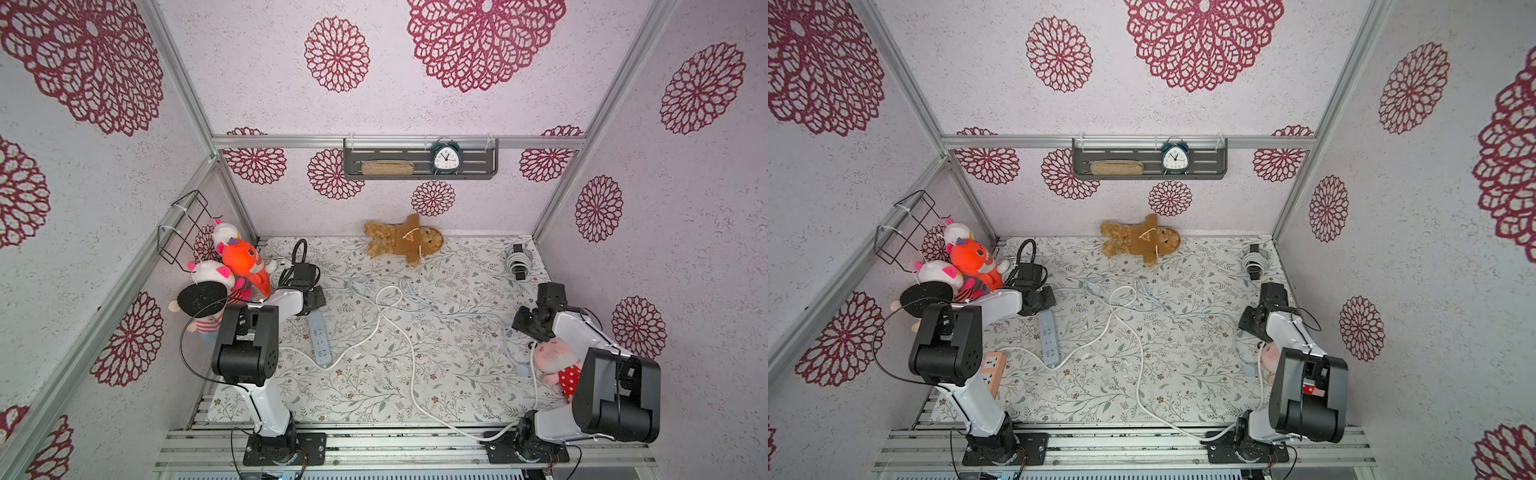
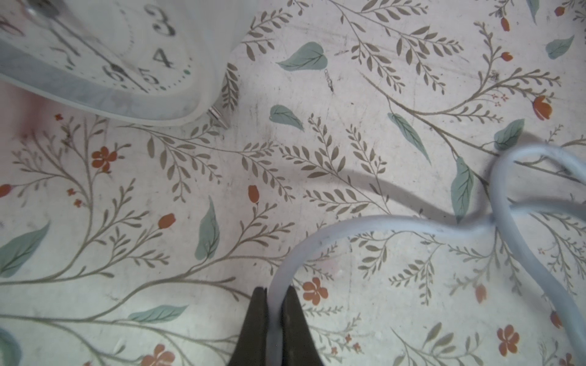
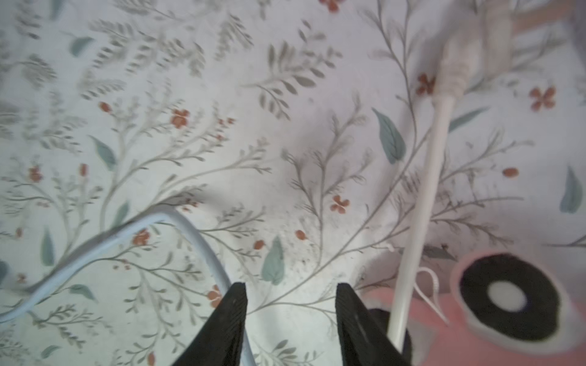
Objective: Unwrap the cord wrapped around the power strip
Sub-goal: Unwrap the power cord at the center of the board.
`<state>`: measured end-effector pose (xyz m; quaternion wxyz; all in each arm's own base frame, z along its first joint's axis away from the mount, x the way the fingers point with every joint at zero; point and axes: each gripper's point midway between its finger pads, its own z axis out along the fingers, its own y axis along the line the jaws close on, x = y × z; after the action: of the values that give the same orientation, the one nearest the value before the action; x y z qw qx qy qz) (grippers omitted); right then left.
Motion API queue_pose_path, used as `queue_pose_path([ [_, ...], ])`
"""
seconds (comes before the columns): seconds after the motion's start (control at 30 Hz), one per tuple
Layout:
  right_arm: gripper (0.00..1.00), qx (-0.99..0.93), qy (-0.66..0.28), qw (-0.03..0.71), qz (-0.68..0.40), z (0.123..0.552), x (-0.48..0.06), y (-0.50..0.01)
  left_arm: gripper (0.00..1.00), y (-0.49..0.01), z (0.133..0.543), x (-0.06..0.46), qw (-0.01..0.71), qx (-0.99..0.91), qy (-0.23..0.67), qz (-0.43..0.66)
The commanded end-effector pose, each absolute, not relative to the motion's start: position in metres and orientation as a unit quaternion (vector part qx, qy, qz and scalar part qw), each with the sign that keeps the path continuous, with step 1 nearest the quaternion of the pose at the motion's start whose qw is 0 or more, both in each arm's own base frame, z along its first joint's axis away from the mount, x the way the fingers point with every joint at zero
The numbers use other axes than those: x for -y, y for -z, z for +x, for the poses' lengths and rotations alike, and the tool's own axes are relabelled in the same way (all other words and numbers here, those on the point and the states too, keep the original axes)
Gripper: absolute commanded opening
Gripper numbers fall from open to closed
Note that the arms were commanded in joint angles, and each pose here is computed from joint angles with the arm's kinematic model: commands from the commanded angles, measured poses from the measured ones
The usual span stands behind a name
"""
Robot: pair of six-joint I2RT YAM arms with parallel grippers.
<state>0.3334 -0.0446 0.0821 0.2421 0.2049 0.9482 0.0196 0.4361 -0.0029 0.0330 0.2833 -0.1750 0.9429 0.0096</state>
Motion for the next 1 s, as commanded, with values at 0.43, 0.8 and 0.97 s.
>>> queue_pose_path([
  [0.43,0.55,-0.926,-0.118,0.263,-0.244,0.421,-0.211,-0.103,0.77,-0.056,0.451,0.016,0.324,-0.935,-0.003,-0.144],
  [0.8,0.54,-0.927,-0.155,0.247,-0.237,0.451,-0.275,-0.053,0.94,-0.133,0.448,0.079,0.378,-0.925,-0.024,0.026],
  [0.97,0.37,-0.935,-0.149,0.228,-0.229,0.447,-0.272,-0.041,0.79,-0.145,0.435,0.142,0.367,-0.923,0.05,0.105],
])
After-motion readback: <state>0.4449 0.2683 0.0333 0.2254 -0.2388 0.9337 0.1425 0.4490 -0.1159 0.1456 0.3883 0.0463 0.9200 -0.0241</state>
